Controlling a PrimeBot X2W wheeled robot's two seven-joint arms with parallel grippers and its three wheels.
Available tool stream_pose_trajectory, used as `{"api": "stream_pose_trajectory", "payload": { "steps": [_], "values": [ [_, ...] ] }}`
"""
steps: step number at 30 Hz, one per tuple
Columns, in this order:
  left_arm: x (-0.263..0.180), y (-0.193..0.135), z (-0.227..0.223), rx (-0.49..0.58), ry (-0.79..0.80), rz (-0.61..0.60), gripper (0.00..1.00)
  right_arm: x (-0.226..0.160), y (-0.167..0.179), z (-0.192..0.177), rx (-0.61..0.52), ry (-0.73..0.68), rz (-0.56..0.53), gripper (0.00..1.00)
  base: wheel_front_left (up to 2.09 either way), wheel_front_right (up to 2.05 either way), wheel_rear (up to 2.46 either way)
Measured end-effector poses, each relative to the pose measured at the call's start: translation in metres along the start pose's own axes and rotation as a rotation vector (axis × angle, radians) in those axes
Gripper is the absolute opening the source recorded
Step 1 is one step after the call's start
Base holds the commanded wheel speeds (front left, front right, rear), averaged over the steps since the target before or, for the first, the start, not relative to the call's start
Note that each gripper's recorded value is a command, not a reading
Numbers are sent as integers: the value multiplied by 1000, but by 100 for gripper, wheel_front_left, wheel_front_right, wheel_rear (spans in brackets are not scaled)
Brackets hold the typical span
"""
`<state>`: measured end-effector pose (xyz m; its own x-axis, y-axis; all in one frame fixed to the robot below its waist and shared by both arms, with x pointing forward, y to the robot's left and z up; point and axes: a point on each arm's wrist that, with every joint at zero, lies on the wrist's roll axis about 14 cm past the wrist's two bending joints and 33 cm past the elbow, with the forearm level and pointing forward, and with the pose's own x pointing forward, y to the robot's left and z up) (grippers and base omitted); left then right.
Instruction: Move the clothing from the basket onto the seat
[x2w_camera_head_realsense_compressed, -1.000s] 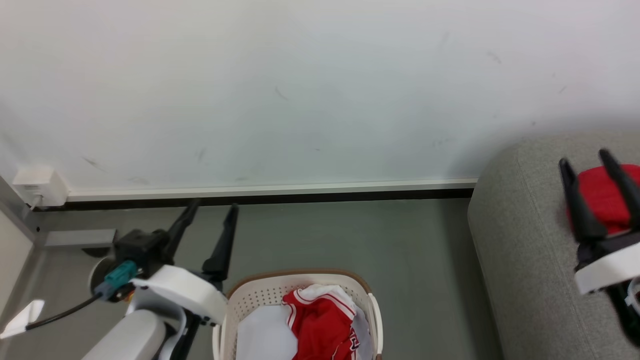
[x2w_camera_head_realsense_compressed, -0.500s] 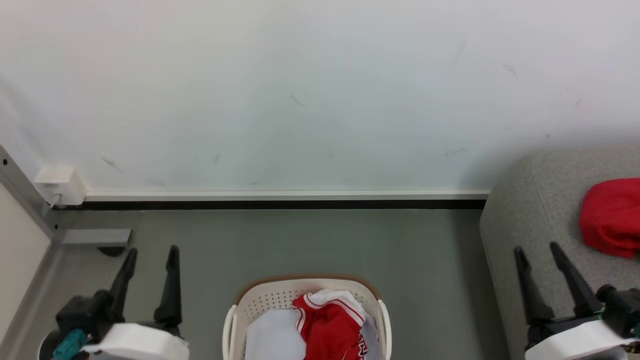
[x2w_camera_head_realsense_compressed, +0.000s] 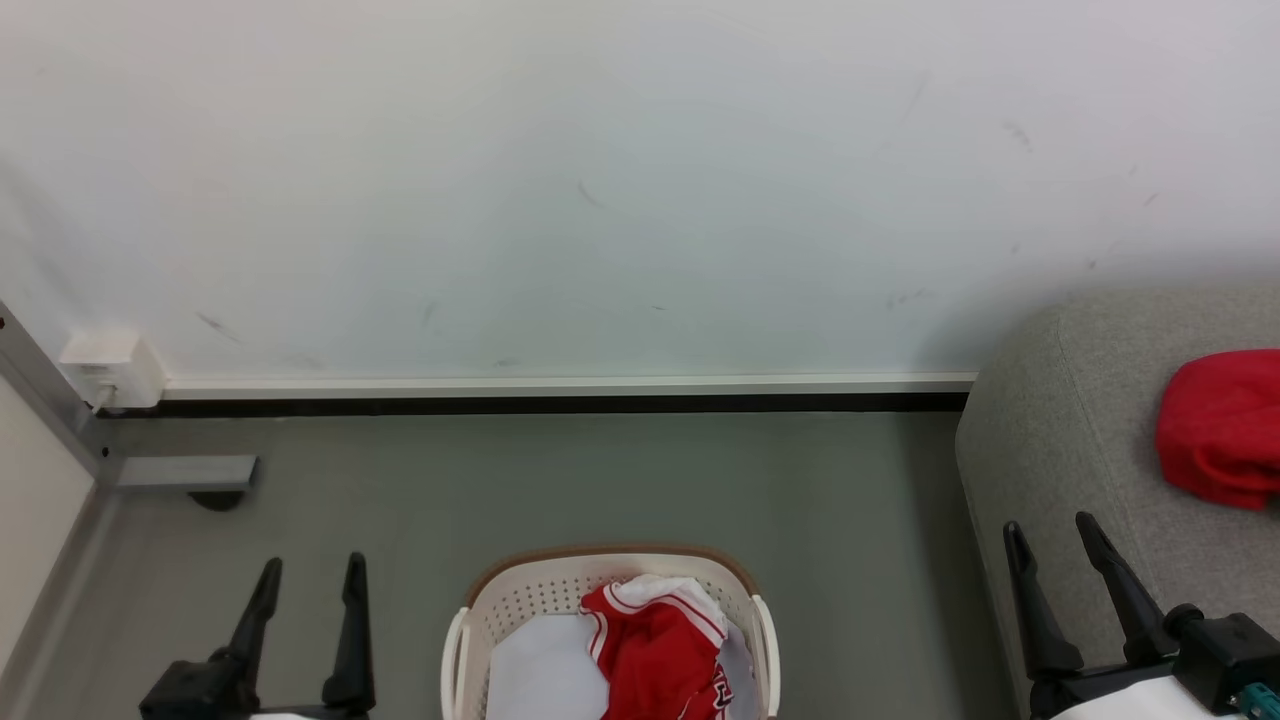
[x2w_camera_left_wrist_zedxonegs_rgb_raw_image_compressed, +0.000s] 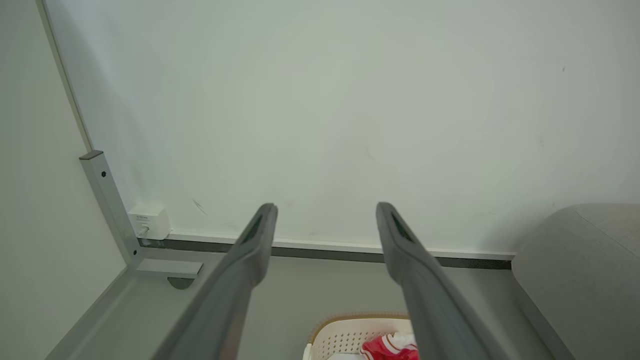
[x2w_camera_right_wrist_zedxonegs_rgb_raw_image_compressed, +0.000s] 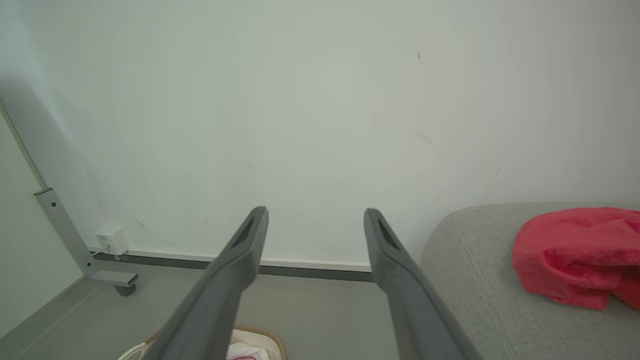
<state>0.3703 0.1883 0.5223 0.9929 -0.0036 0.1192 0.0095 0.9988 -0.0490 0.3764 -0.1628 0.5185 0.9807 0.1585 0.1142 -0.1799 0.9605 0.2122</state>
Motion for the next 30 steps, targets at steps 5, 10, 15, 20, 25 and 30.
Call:
{"api": "stream_pose_trajectory", "payload": {
  "steps": [5, 10, 15, 20, 25, 30],
  "values": [
    [0, -3, -2, -4, 0, -4, 100, 1, 2, -2, 0, 6, 5, 100, 0, 0, 0],
    [1, -1, -3, -5, 0, -3, 100, 5, 4, 1, -4, -1, 13, 100, 0, 0, 0],
    [1, -1, -6, -2, 7, -7, 100, 5, 5, -1, -3, 4, 16, 100, 0, 0, 0],
    [2, -4, -7, -9, 9, -12, 100, 4, 4, -2, -5, 9, 13, 100, 0, 0, 0],
    [5, -4, -9, -10, 13, -18, 100, 6, 3, 1, -7, 1, 13, 100, 0, 0, 0],
    [11, -12, -12, -14, 20, -45, 100, 7, -2, 2, -12, -1, 2, 100, 0, 0, 0]
  ]
}}
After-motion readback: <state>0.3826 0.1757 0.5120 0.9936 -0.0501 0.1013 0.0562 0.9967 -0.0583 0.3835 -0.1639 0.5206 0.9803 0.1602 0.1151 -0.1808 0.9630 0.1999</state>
